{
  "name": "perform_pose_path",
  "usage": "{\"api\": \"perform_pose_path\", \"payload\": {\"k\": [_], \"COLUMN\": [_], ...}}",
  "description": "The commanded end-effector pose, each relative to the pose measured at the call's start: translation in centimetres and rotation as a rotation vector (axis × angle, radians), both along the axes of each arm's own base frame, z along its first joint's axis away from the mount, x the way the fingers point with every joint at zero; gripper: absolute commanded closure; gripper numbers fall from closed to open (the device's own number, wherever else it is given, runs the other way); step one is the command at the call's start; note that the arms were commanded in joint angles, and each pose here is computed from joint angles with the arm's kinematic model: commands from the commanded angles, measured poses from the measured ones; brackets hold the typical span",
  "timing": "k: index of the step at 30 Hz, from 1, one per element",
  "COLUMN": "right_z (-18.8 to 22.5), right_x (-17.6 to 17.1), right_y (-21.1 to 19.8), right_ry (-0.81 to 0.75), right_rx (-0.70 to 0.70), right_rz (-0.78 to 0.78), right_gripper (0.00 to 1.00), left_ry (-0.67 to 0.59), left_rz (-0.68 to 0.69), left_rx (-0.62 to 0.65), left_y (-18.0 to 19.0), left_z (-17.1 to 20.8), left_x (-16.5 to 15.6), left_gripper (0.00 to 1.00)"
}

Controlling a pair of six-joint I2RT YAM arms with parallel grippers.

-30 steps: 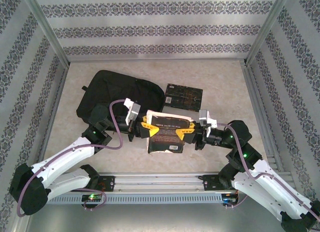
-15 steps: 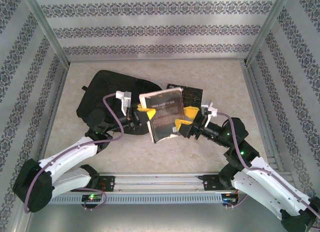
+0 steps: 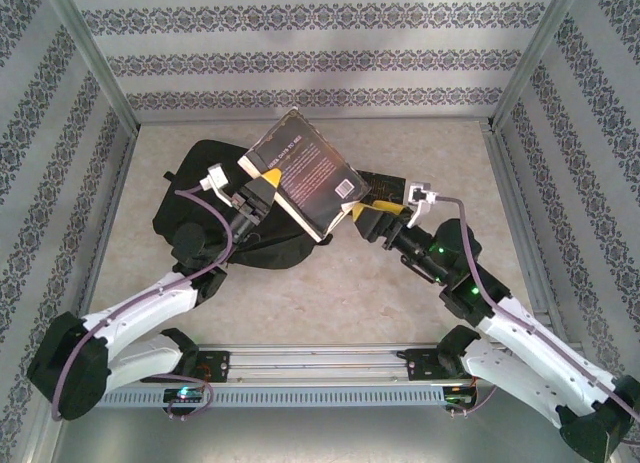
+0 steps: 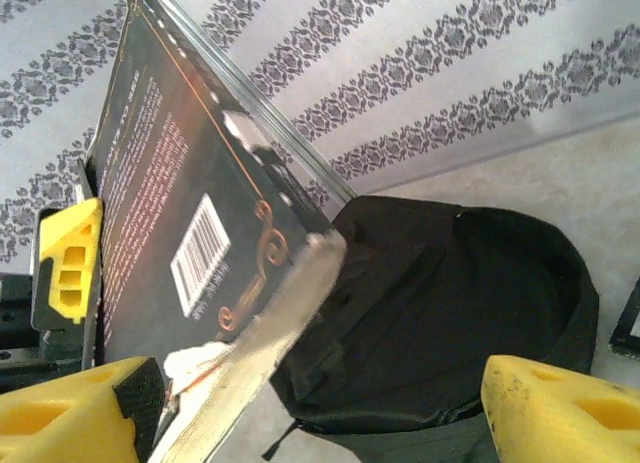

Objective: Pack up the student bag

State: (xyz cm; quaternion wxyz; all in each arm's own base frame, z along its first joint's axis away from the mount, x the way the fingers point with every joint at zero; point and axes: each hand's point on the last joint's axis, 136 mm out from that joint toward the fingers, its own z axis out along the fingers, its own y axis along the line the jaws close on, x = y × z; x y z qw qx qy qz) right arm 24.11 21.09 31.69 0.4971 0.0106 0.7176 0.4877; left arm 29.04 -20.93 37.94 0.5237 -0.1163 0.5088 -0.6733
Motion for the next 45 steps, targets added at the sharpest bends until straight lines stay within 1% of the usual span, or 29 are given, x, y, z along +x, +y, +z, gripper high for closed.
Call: {"api": "perform_pose_path", "payload": {"k": [1, 4, 7, 9, 12, 15, 18, 22, 24, 25, 26, 27, 28, 29, 31, 33, 35, 36, 37, 39, 41, 42, 44, 45], "right_z": [2.8, 4.6, 5.8, 5.9, 5.9, 5.9, 5.4, 5.0, 4.8, 4.7, 4.5, 4.3, 4.1, 3.6, 2.8, 2.0, 1.1, 0.7, 0.0, -1.9, -4.4, -5.2, -6.6, -7.0], "right_x": [0.3, 0.0, 0.0, 0.3, 0.9, 1.3, 1.3, 1.1, 1.1, 1.1, 1.2, 1.2, 1.4, 1.5, 1.8, 1.9, 1.8, 1.7, 1.6, 1.6, 1.4, 1.3, 1.0, 0.9], "right_y": [1.2, 3.3, 4.5, 4.7, 4.9, 5.4, 6.4, 7.6, 7.9, 8.0, 7.9, 7.8, 7.5, 7.2, 6.3, 5.4, 4.4, 3.8, 3.2, 1.4, -1.4, -2.6, -4.6, -5.3], "right_ry": [0.061, 0.05, 0.038, 0.041, 0.047, 0.05, 0.061, 0.067, 0.069, 0.068, 0.068, 0.07, 0.069, 0.073, 0.08, 0.093, 0.097, 0.103, 0.115, 0.156, 0.216, 0.236, 0.259, 0.265], "right_rx": [0.212, 0.323, 0.382, 0.41, 0.45, 0.476, 0.482, 0.48, 0.476, 0.473, 0.47, 0.465, 0.46, 0.447, 0.422, 0.39, 0.348, 0.319, 0.278, 0.169, 0.029, -0.019, -0.101, -0.131], "right_rz": [0.061, 0.178, 0.236, 0.233, 0.22, 0.23, 0.244, 0.264, 0.265, 0.261, 0.253, 0.242, 0.222, 0.198, 0.143, 0.094, 0.047, 0.026, 0.0, -0.087, -0.21, -0.259, -0.322, -0.338], "right_gripper": [0.13, 0.09, 0.08, 0.09, 0.14, 0.19, 0.26, 0.38, 0.47, 0.54, 0.62, 0.7, 0.79, 0.87, 0.98, 1.0, 1.0, 1.0, 1.0, 1.0, 1.0, 1.0, 1.0, 1.0], "left_ry": [-0.044, -0.015, 0.006, 0.014, 0.06, 0.07, 0.078, 0.124, 0.132, 0.134, 0.13, 0.122, 0.118, 0.121, 0.134, 0.144, 0.135, 0.128, 0.142, 0.168, 0.211, 0.25, 0.312, 0.326], "left_rz": [-0.013, -0.007, 0.004, 0.007, 0.006, 0.016, 0.045, 0.031, 0.016, 0.008, 0.0, -0.005, -0.01, -0.011, 0.005, 0.034, 0.065, 0.08, 0.096, 0.132, 0.128, 0.111, 0.032, -0.004], "left_rx": [-0.233, -0.231, -0.233, -0.233, -0.217, -0.199, -0.189, -0.134, -0.131, -0.13, -0.126, -0.117, -0.102, -0.081, -0.045, 0.008, 0.085, 0.13, 0.205, 0.376, 0.606, 0.707, 0.897, 0.957], "left_y": [2.3, 2.4, 2.6, 2.6, 2.4, 2.4, 2.8, 2.1, 1.8, 1.6, 1.4, 1.3, 1.0, 0.9, 0.9, 1.1, 1.4, 1.5, 1.7, 1.9, 1.3, 1.0, -0.2, -0.7], "left_z": [3.2, 2.7, 2.1, 1.7, 0.8, 0.5, 0.1, -0.8, -1.0, -1.1, -1.1, -1.1, -1.1, -1.3, -1.8, -2.5, -2.7, -2.6, -3.0, -4.0, -5.6, -6.9, -9.6, -10.6], "left_x": [-0.6, -0.4, -0.2, -0.2, 0.1, 0.2, 0.2, 0.5, 0.5, 0.6, 0.6, 0.5, 0.5, 0.5, 0.6, 0.6, 0.5, 0.4, 0.5, 0.6, 1.0, 1.3, 1.9, 2.1], "left_gripper": [1.0, 1.0, 1.0, 1.0, 1.0, 1.0, 1.0, 1.0, 1.0, 1.0, 0.99, 0.96, 0.9, 0.8, 0.62, 0.46, 0.34, 0.31, 0.29, 0.29, 0.29, 0.29, 0.29, 0.29]}}
